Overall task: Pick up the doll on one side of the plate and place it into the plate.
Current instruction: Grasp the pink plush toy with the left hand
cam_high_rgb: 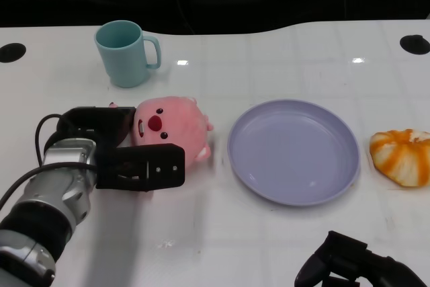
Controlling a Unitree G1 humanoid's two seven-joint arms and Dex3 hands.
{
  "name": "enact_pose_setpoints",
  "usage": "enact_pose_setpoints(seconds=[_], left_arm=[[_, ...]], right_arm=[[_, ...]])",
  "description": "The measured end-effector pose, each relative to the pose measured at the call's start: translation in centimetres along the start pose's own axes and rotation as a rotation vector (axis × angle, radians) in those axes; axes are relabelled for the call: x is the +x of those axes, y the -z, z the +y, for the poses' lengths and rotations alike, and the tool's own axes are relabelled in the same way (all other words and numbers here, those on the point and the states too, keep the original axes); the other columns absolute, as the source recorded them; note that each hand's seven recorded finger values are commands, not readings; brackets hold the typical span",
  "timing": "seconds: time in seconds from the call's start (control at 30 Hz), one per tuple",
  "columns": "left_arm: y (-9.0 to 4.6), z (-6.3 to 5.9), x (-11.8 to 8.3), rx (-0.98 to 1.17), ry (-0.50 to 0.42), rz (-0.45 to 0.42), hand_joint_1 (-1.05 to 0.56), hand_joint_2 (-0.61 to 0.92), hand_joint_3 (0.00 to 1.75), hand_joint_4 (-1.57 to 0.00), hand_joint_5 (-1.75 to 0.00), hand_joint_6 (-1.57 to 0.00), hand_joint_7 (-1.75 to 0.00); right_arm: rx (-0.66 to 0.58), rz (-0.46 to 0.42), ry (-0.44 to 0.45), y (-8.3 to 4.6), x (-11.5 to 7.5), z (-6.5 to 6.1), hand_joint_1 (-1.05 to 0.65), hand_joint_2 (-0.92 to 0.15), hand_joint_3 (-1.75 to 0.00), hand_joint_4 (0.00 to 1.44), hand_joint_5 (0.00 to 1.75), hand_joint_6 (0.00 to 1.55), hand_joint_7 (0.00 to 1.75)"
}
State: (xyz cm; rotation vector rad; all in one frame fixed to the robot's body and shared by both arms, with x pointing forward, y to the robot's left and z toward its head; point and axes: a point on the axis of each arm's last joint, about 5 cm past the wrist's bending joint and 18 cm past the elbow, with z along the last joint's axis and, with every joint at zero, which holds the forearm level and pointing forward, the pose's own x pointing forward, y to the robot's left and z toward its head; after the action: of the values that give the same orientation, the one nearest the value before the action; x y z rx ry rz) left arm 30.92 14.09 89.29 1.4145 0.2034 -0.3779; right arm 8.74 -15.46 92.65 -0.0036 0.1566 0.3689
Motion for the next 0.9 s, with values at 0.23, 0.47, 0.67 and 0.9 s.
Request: enact_pose_setpoints(seconds=[0.23,0.47,0.67,0.9], left_arm=[[0.4,-0.7,0.2,-0.023,-0.062,-0.023,-0.24,0.92,0.24,-0.74,-1.68,-0.87,-0.96],[0.6,-1.1,0.1,-0.021,-0.100,-0.045,-0.24,0.92,0.36,-0.70,-1.75,-0.65,-1.33],[1.3,-2.4,-0.4,-0.057,-0.195,-0.099,-0.22,0.91,0.36,-0.79,-1.75,-0.58,-1.74],[2.0,-3.5,-1.1,-0.198,-0.290,-0.100,-0.18,0.74,0.71,-0.86,-1.75,-0.64,-1.75]], right_arm=[[0.001,0.004,0.000,0.0,-0.2,0.0,-0.27,-0.90,-0.51,0.69,1.75,0.49,1.67],[0.003,0.009,0.001,0.1,-0.3,0.0,-0.27,-0.90,-0.51,0.69,1.75,0.49,1.68],[0.004,0.010,0.001,0.1,-0.4,0.0,-0.28,-0.90,-0.51,0.69,1.75,0.49,1.68],[0.003,0.007,0.004,0.2,-0.3,-0.1,-0.28,-0.90,-0.50,0.69,1.75,0.49,1.68]])
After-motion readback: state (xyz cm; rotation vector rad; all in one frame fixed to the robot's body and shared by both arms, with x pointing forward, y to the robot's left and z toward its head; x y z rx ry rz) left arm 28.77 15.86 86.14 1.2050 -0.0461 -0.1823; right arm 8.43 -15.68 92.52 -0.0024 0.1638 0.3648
